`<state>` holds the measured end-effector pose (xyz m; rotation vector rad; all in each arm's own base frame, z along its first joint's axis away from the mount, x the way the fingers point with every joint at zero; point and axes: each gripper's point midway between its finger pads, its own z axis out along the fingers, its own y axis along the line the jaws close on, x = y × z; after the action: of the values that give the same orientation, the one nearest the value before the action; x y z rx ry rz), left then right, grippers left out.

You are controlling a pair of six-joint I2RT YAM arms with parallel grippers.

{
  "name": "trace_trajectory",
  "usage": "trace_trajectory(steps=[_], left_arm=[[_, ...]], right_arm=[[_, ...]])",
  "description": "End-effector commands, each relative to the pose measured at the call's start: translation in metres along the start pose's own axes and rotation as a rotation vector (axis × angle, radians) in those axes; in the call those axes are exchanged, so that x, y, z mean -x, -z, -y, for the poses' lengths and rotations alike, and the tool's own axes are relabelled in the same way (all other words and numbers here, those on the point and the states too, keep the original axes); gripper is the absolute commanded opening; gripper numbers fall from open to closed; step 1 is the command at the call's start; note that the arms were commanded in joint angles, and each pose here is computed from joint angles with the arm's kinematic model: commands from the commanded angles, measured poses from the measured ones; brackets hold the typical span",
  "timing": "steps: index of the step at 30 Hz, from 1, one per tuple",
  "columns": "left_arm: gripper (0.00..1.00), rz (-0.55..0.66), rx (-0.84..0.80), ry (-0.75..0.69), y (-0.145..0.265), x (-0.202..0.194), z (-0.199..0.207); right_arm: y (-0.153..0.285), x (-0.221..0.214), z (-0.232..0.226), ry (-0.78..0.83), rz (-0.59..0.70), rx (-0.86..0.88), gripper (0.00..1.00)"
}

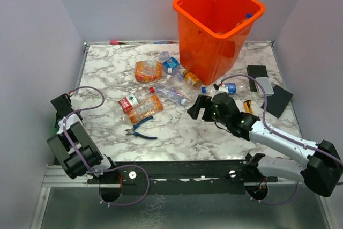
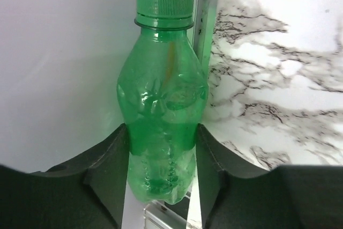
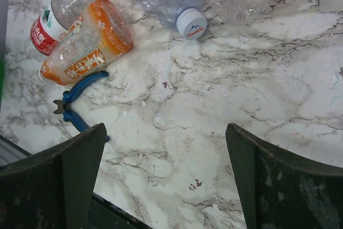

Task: Put the plastic bottles in the bin
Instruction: Pick up the plastic bottle from the corner of the board.

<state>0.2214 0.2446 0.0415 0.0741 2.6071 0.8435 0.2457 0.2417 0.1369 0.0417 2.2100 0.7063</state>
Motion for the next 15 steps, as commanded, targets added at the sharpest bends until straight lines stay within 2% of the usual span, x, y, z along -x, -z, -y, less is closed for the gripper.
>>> trace_trajectory(steps=[1,8,15], left_arm=[[0.38,0.113,-0.04,0.031,0.024,0.02,-0.001],[0.32,0.323,-0.138,0.066,0.098,0.063,-0.01],[0.32,0.698,-0.442,0.001,0.23,0.125,0.007]], right_arm=[[0.005,-0.001,-0.002,-0.013,0.006,0.02,0.96],[0.011,-0.001,-0.013,-0.003,-0.001,0.081,0.96],[0.032,0.011,-0.091,0.105,-0.013,0.357,0.96]])
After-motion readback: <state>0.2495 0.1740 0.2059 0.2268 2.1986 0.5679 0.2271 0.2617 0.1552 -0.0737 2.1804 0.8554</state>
